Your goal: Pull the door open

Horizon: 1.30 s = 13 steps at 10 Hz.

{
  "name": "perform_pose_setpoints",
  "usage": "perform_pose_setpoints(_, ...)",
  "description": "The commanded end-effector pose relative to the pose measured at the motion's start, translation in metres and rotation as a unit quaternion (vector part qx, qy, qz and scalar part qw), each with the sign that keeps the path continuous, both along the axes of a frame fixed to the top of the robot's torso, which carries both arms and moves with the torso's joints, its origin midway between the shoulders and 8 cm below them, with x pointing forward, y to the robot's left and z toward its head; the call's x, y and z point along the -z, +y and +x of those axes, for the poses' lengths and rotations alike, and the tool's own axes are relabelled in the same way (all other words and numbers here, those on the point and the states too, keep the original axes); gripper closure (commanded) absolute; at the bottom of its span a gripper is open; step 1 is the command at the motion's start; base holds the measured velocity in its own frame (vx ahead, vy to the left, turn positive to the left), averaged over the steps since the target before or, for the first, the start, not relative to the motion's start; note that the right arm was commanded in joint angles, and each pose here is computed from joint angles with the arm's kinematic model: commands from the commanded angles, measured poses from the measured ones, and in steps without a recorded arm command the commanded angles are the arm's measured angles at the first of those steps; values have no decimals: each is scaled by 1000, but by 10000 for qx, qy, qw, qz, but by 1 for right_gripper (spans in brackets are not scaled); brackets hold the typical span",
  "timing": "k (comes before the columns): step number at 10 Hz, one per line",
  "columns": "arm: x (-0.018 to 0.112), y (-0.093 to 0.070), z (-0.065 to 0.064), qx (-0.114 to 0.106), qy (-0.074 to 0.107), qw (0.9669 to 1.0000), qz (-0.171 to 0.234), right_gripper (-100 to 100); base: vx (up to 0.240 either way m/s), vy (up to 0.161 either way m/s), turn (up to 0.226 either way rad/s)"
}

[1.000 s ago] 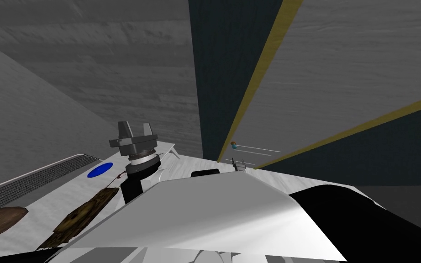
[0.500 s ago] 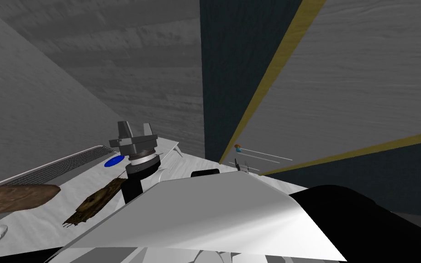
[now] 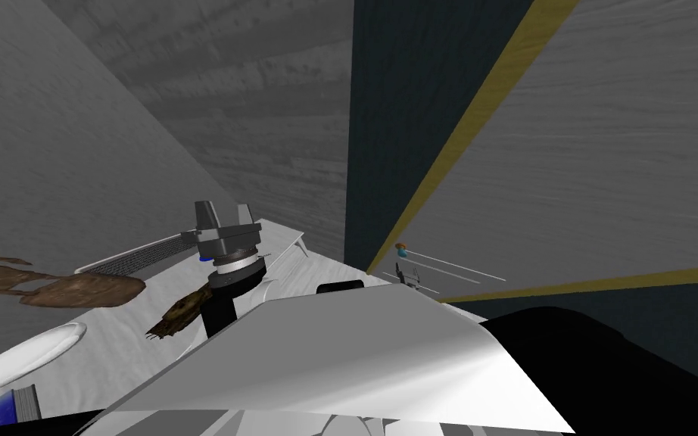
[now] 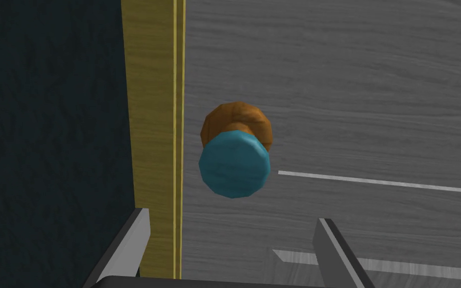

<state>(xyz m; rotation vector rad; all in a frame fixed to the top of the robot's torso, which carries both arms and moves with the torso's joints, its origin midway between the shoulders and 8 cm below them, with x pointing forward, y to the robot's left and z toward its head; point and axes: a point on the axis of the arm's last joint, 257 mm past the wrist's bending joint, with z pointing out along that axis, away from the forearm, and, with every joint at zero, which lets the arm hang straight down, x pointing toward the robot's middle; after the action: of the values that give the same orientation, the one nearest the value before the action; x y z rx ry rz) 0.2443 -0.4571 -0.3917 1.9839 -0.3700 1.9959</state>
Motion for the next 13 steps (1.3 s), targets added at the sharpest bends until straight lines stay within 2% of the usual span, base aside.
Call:
perform_pose_setpoints(1,1,-18,-3,156,0,9999,-10,-100,1,9,214)
perform_pose_setpoints(2,1,-18,-3,156,0,9999,-10,-100,1,2,61)
perform_pose_setpoints(6,0,-62,-16,602,1,9982,-41,-100,0,9,190)
perform_pose_setpoints(9,-1,-92,-29,934,-4,9956,-40,-100,0,9,196)
perform_pose_setpoints(13,-1,-122,-46,1309,-12,9914,-5,-100,1,9,187)
